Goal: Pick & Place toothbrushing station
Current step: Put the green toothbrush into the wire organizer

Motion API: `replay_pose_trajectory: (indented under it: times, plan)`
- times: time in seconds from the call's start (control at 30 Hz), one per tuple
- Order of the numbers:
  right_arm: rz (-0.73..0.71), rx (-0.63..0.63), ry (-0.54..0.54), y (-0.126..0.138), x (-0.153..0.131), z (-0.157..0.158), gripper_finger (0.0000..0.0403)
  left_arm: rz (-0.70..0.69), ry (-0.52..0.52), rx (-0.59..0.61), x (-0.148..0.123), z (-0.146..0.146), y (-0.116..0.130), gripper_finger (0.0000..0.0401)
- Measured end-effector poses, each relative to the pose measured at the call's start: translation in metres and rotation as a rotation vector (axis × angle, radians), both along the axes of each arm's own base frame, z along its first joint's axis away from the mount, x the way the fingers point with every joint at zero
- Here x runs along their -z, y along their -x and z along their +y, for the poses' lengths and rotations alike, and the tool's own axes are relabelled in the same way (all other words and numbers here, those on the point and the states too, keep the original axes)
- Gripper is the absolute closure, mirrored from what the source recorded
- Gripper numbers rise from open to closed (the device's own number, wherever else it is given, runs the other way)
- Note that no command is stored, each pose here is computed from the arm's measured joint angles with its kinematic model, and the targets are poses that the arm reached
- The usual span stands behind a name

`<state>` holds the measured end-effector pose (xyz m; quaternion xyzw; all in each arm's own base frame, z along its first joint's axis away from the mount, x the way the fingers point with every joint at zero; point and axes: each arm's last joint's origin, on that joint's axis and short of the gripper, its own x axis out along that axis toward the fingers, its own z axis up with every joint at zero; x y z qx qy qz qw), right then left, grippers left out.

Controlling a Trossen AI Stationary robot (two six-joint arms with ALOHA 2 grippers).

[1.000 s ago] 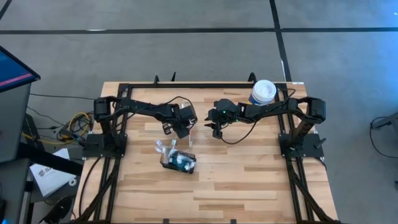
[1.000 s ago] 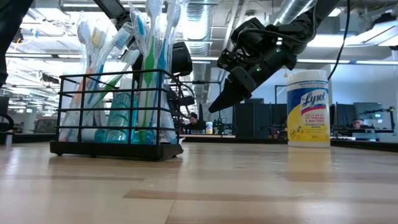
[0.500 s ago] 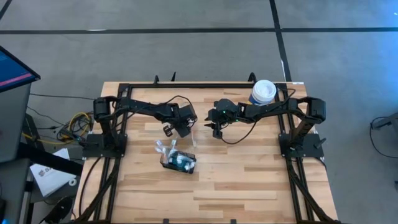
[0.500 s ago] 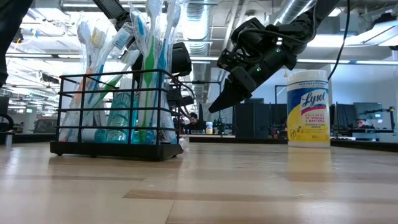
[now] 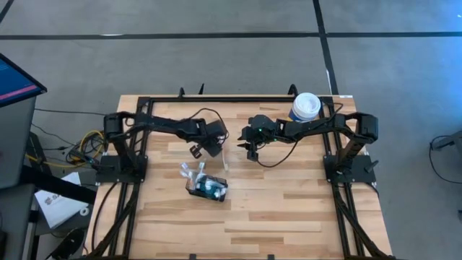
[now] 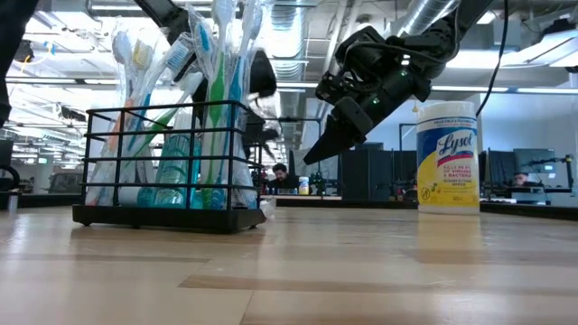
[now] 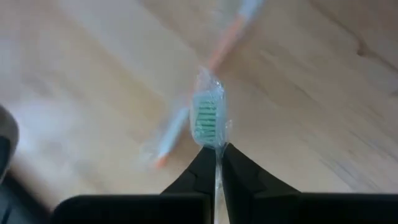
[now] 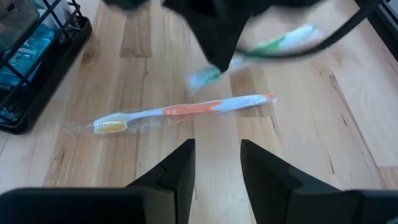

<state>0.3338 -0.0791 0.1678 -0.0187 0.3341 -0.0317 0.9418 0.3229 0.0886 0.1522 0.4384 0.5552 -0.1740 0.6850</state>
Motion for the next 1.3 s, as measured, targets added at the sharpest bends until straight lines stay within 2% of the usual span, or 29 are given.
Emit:
replay_pose_trajectory:
  times: [0.1,0.27,0.53,0.83,1.1,1.3]
  plan:
    - [0.001,0.0,0.0,0.0,0.0,0.0,0.0285,-0.093,0.031,-0.06,-0.021,-0.001,0.003,0.0399]
    - [0.002,0.0,-0.001,0.0,0.0,0.0,0.0285,-0.276,0.249,-0.169,-0.056,-0.002,0.013,0.0399]
    - [0.001,0.006,-0.008,0.0,0.0,0.0,0.0285,-0.457,0.477,-0.179,-0.096,-0.012,0.024,0.04]
    - [0.002,-0.012,-0.008,-0.001,0.0,0.006,0.0285,-0.55,0.703,-0.117,-0.118,-0.02,0.03,0.04]
    - [0.002,-0.019,-0.015,-0.002,0.0,0.01,0.0285,-0.557,0.941,0.018,-0.128,-0.027,0.031,0.04]
    - [0.003,-0.016,-0.021,-0.002,0.0,0.011,0.0285,-0.549,1.041,0.118,-0.131,-0.031,0.03,0.04]
